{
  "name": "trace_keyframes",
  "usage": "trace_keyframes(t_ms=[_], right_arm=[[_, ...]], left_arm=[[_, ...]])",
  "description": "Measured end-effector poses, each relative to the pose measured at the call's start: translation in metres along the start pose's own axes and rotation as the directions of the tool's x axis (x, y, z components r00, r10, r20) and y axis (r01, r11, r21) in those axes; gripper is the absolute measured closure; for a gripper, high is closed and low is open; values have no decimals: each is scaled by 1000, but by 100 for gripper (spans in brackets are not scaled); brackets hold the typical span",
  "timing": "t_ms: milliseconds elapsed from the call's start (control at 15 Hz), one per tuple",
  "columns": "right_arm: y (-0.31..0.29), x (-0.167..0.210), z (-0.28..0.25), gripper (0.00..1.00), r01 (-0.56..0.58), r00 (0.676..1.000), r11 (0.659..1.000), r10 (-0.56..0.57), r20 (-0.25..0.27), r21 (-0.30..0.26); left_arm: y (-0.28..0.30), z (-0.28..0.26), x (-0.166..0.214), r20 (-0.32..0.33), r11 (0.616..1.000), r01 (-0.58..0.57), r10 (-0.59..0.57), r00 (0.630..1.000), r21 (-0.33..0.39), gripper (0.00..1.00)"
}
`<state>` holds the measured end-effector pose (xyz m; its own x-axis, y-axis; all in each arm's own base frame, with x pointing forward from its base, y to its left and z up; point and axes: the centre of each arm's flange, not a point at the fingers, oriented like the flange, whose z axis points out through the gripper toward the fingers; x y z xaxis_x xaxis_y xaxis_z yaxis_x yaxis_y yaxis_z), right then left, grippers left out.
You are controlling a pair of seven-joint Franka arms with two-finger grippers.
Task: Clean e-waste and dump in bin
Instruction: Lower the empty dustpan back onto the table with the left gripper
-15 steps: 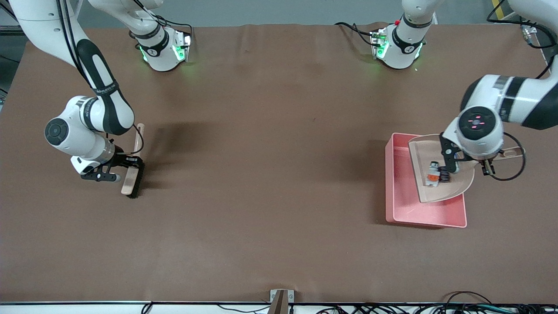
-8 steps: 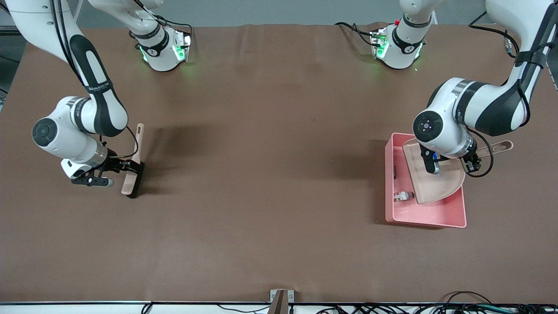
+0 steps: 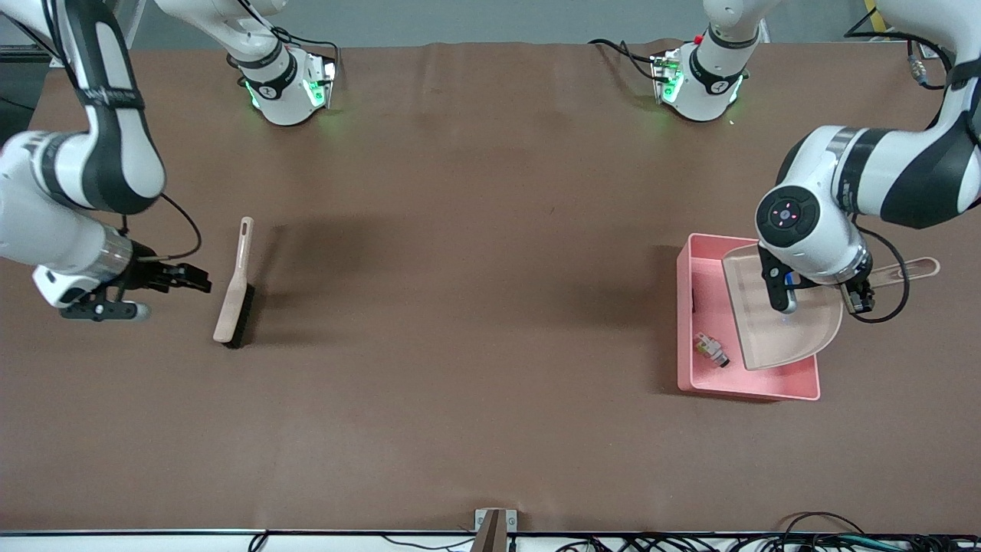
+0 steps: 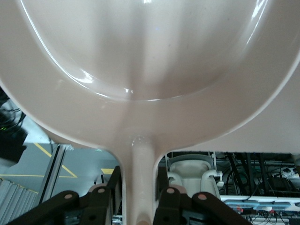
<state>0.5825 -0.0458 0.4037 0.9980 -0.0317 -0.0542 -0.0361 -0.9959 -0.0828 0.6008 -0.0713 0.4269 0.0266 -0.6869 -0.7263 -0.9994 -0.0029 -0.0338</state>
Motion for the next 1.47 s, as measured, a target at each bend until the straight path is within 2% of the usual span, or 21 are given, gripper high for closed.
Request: trace_keyframes(t_ms=[133,200,267,600,800,1133,1467], right_arm=[[4,-7,-48,7,-5,1000,1000,5,15,10],[5,-10,-66,1,-7,1000,1000,6,25,14],[6,-13,-82,0,-6,1000,1000,6,27,17],[5,-26,-145,0,14,1000,999,-14,13,-30],[2,-28,-187,0,-12,999,999,11,-31,-41],[-1,-28,-216,0,-103,991,994,99,-88,-42],[-3,-30,-221,0,-109,991,993,105,-84,-41]], left_arm=[[0,-40,4,-53,1000,1,-1,999,4,67],[1,-56,13,-89,1000,-7,7,996,10,67],[4,-71,28,-119,1000,-13,15,993,18,67],[17,-97,144,-256,1000,-20,21,966,4,67],[11,-98,192,-366,999,-39,46,930,26,67],[6,-104,222,-482,998,-22,47,875,58,67],[17,-104,279,-549,999,20,11,836,50,67]])
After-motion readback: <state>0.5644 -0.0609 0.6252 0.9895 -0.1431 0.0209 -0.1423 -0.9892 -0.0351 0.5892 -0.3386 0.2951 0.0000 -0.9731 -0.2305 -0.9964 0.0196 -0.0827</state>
